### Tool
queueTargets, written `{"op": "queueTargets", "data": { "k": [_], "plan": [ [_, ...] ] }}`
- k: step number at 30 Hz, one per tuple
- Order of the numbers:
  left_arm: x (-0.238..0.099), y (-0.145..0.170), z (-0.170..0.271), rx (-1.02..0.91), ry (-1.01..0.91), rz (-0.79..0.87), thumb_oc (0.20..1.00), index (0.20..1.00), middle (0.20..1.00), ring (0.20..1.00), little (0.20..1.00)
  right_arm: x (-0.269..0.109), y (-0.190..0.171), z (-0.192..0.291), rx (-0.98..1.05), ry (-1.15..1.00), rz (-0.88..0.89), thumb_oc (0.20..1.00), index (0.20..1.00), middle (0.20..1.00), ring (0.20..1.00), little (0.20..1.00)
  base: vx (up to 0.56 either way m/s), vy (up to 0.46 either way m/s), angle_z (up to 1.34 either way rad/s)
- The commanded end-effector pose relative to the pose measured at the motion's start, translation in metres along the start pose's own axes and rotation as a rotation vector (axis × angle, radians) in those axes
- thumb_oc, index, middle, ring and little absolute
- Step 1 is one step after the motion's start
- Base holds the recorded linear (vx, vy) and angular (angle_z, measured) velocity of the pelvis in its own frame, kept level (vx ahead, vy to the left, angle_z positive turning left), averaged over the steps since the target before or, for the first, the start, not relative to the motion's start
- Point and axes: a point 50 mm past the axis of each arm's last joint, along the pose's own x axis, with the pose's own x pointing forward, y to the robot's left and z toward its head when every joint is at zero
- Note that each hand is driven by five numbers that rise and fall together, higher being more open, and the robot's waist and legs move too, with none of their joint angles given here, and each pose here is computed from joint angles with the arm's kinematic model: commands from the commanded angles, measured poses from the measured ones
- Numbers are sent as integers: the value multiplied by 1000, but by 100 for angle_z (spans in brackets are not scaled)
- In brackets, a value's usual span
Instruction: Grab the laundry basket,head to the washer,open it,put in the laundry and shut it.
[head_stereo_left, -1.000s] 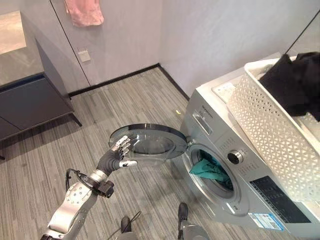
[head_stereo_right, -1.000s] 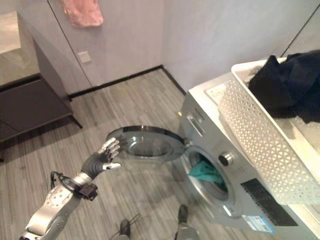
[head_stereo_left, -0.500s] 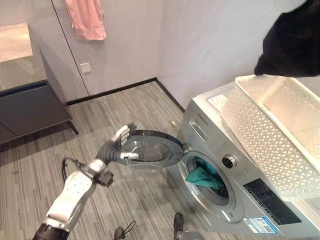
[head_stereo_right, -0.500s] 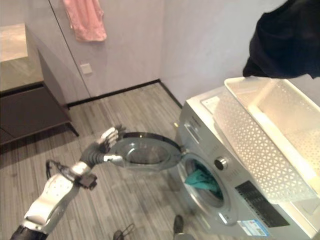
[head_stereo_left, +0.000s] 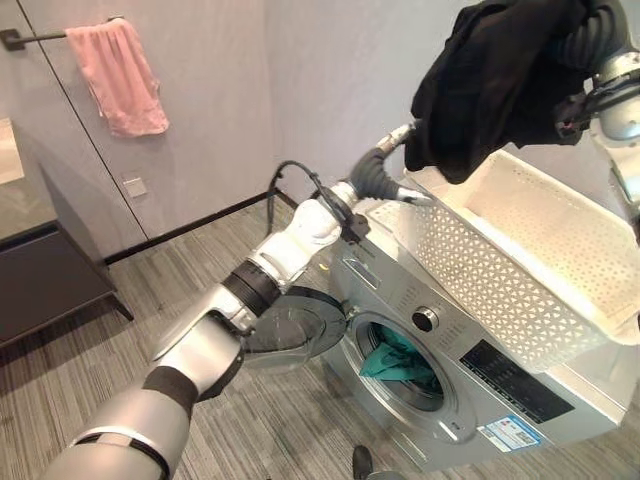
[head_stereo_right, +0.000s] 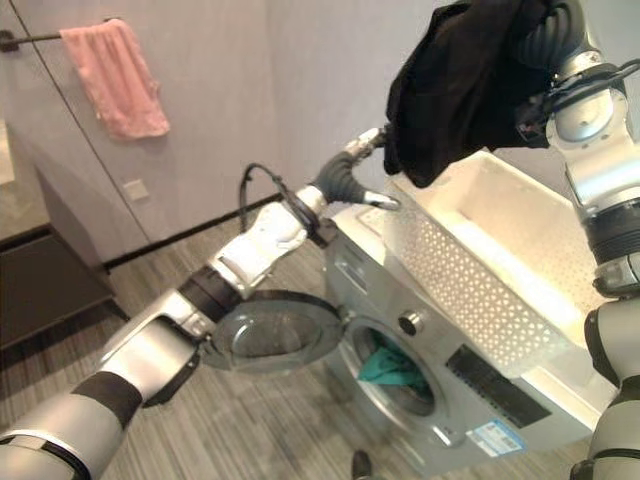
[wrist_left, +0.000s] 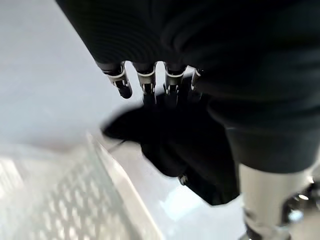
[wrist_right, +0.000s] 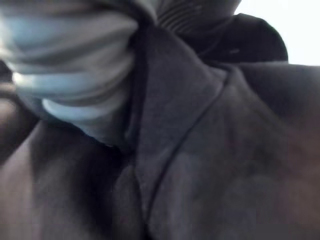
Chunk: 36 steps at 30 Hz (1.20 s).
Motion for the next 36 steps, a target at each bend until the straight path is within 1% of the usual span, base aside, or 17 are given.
{"op": "queueTargets", "data": {
  "k": [1,5,6,8,10,13,16,23,24,30,36],
  "plan": [
    [4,33,12,51,-34,116,1000,1000,1000,1000,1000,18,-55,51,67,-140,-189,200,200,200,200,200,16,19,-18],
    [15,24,8,44,29,128,1000,1000,1000,1000,1000,22,-42,55,114,-142,-169,200,200,200,200,200,6,15,-18],
    [20,19,6,34,60,135,1000,1000,1000,1000,1000,24,-34,61,141,-151,-153,200,200,200,200,200,3,8,-17],
    [21,19,4,25,81,147,1000,1000,1000,1000,1000,25,-30,63,156,-156,-142,200,200,200,200,200,5,5,-8],
    [25,19,5,19,95,175,1000,1000,1000,1000,1000,27,-16,70,167,-175,-107,200,200,200,200,200,8,7,-12],
    [26,21,11,8,71,197,1000,1000,1000,1000,1000,28,-11,75,172,-190,-94,200,200,200,200,200,8,6,-16],
    [29,18,21,-43,31,208,1000,1000,1000,1000,1000,28,-6,79,197,-198,-95,200,200,200,200,200,19,16,-11],
    [35,15,44,-62,-42,216,1000,1000,1000,1000,1000,28,2,78,220,-195,-92,200,200,200,200,200,4,2,-3],
    [37,16,53,-69,-69,224,1000,1000,1000,1000,1000,28,4,79,235,-197,-93,200,200,200,200,200,0,0,0],
    [40,19,70,-62,-126,231,1000,1000,1000,1000,1000,26,11,80,300,-209,-97,200,200,200,200,200,0,0,0],
    [42,23,83,-95,-169,255,1000,1000,1000,1000,1000,19,23,94,359,-285,-86,200,200,200,200,200,0,0,0]
  ]
}}
